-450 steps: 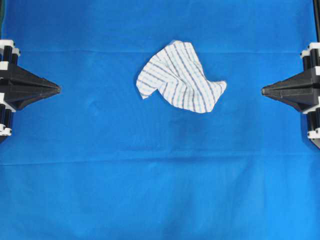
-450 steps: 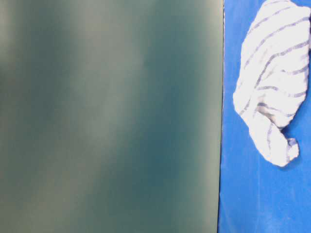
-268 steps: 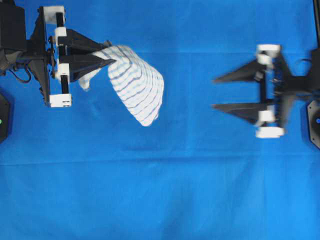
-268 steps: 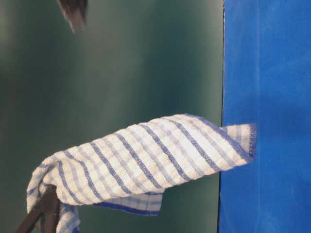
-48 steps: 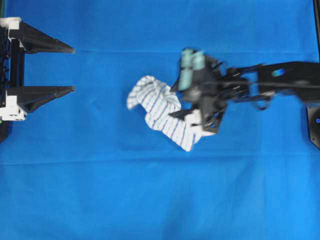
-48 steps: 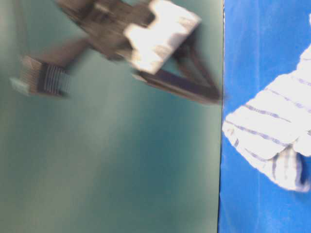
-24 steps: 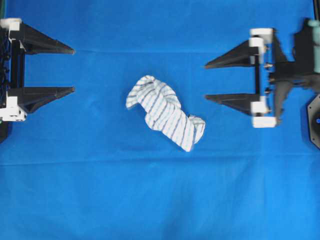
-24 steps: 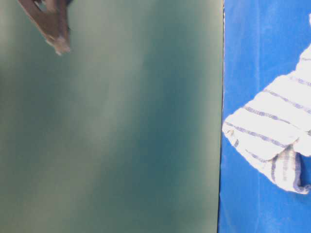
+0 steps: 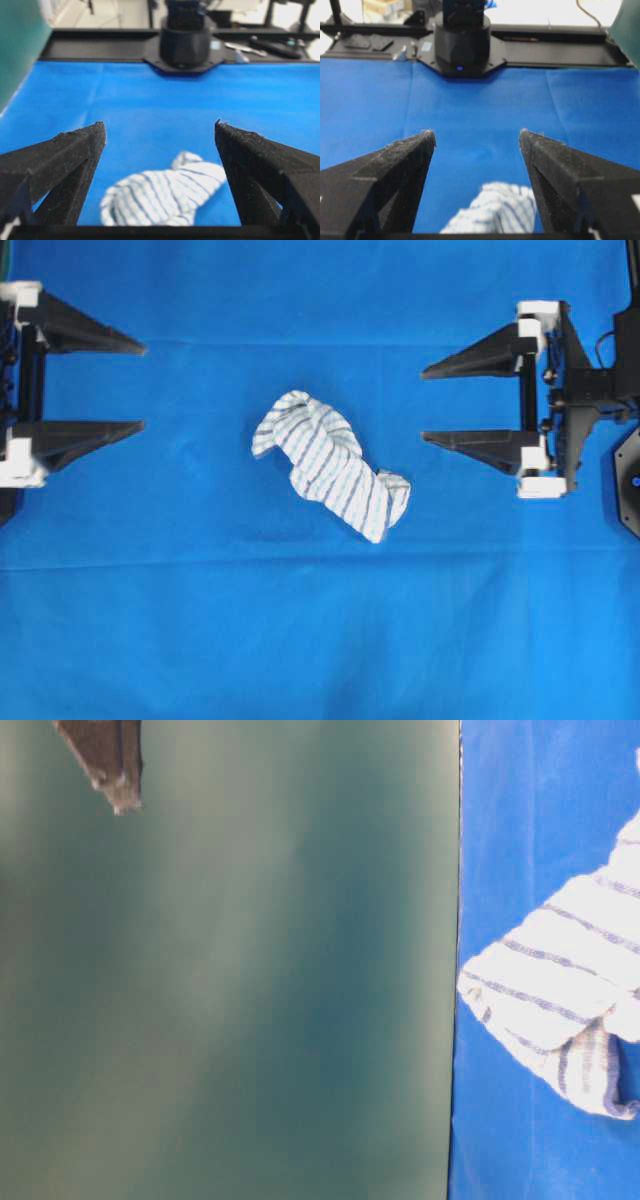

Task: Hand over the towel.

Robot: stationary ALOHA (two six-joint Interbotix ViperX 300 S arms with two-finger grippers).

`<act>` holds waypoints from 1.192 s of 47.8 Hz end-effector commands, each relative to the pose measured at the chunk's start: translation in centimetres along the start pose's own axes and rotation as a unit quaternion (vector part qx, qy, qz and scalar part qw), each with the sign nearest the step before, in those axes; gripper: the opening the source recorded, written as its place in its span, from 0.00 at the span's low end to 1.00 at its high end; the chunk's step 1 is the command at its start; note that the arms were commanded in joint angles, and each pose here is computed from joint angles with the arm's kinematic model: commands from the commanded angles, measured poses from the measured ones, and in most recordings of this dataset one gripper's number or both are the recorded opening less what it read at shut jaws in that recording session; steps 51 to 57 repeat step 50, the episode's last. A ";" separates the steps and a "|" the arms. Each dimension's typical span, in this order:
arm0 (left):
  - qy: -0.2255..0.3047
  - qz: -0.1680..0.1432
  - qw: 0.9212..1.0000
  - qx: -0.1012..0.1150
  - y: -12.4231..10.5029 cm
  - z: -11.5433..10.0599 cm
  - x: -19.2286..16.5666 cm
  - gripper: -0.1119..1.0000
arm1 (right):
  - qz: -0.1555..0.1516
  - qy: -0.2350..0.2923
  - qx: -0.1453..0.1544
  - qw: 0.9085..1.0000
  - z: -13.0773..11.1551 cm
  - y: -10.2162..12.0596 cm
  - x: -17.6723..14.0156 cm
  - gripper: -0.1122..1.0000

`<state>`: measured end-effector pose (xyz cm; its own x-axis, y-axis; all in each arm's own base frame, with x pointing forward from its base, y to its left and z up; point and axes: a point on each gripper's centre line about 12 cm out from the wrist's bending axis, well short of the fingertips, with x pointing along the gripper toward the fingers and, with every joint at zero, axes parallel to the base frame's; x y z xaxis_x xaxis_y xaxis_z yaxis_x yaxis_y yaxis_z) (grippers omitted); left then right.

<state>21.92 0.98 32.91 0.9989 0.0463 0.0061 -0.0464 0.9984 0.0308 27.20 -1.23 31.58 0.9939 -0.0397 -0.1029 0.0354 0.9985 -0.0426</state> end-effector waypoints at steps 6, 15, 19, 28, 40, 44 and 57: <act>0.010 -0.027 1.000 -0.001 -1.0 0.5 -2.1 0.94 | -0.002 -0.006 0.000 1.000 1.1 0.0 -3.8 0.74; 0.013 -0.031 0.999 0.006 -1.1 -0.6 -4.6 0.94 | -0.004 -0.010 -0.001 1.000 -1.0 0.1 -8.0 0.74; 0.002 -0.027 1.000 0.007 -0.9 -1.4 -5.8 0.94 | -0.004 -0.017 0.001 1.000 -2.7 0.1 -9.4 0.74; -0.011 -0.024 1.000 0.002 -0.8 -4.6 -8.2 0.94 | -0.003 -0.044 0.012 0.999 -6.6 0.4 -11.7 0.73; -0.027 -0.020 0.999 -0.007 -0.7 -8.6 -10.1 0.90 | -0.002 -0.051 0.030 0.998 -11.5 0.6 -12.0 0.73; -0.027 -0.021 0.999 -0.014 -0.7 -9.5 -10.3 0.88 | -0.003 -0.043 0.042 0.998 -12.6 0.6 -11.8 0.73; -0.029 -0.021 0.999 -0.020 -0.7 -9.3 -10.4 0.87 | -0.005 -0.034 0.047 0.998 -13.3 0.6 -11.6 0.73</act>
